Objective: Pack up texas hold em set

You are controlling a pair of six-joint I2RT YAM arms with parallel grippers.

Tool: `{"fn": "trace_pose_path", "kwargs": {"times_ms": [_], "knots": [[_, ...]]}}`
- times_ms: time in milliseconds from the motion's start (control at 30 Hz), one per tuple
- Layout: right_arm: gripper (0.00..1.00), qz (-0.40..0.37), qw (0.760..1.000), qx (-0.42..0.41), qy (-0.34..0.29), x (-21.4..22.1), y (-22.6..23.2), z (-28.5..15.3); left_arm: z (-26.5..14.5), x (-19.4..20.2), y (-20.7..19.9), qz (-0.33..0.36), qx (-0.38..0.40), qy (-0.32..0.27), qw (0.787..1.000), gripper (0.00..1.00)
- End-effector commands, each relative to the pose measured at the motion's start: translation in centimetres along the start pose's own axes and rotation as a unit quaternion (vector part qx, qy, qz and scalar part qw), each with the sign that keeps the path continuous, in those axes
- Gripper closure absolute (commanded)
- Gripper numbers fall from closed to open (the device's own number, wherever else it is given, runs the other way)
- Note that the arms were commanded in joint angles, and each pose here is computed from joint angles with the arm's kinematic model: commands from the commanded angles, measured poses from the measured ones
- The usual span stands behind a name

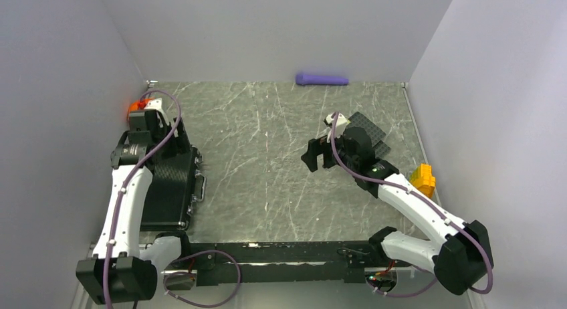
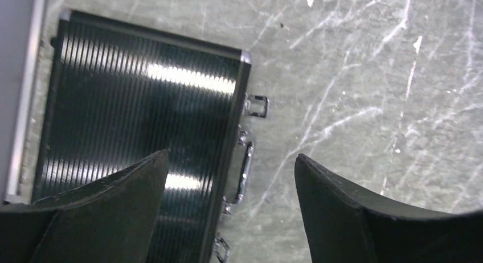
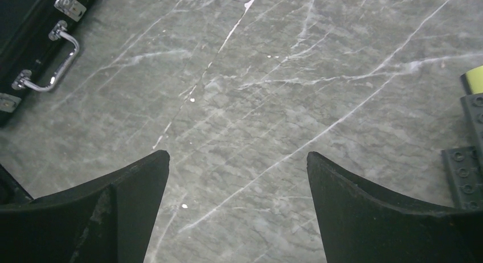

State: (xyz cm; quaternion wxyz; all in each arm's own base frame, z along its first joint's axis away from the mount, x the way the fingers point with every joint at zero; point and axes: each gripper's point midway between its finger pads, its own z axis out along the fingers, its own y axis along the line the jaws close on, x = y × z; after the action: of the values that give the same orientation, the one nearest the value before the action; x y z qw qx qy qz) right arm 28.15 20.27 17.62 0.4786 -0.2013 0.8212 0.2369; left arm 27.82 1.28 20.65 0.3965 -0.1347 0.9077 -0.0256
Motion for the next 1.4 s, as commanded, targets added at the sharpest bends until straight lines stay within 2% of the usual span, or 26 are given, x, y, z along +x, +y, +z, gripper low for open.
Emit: {"fn": "trace_pose_path", "kwargs": {"times_ms": [0,200,333,433,567,867,1133,1367], "knots": [[0.07,0.058,0.998,-0.015,-0.038,-3.3,1.2,1.0,1.1,-3.9,0.7,0.034,-0.028,-0.033,0.998,0.19],[0.14,0.096,0.994,-0.055,-0.026,-4.5,5.8,4.4,3.8,-3.3,1.5,0.048,-0.038,0.001,0.998,0.36],[0.20,0.111,0.988,-0.109,-0.006,-4.3,10.6,8.2,7.2,0.6,4.0,0.005,-0.046,0.029,0.999,0.44],[0.30,0.127,0.980,-0.153,0.011,-4.2,13.5,11.0,7.9,1.6,5.3,-0.018,-0.045,0.066,0.997,0.51],[0.40,0.138,0.969,-0.203,0.025,-4.4,17.1,14.6,8.7,1.3,4.4,-0.022,-0.018,0.057,0.998,0.52],[0.56,0.166,0.927,-0.335,0.019,-5.6,24.2,19.5,10.8,3.6,4.8,-0.030,-0.022,0.114,0.993,0.57],[0.61,0.149,0.888,-0.434,0.022,-5.4,28.5,21.2,12.0,5.4,5.3,-0.032,-0.031,0.156,0.987,0.63],[0.61,0.124,0.872,-0.472,0.038,-3.8,30.5,22.5,12.2,5.7,5.3,-0.031,-0.032,0.163,0.986,0.64]]}}
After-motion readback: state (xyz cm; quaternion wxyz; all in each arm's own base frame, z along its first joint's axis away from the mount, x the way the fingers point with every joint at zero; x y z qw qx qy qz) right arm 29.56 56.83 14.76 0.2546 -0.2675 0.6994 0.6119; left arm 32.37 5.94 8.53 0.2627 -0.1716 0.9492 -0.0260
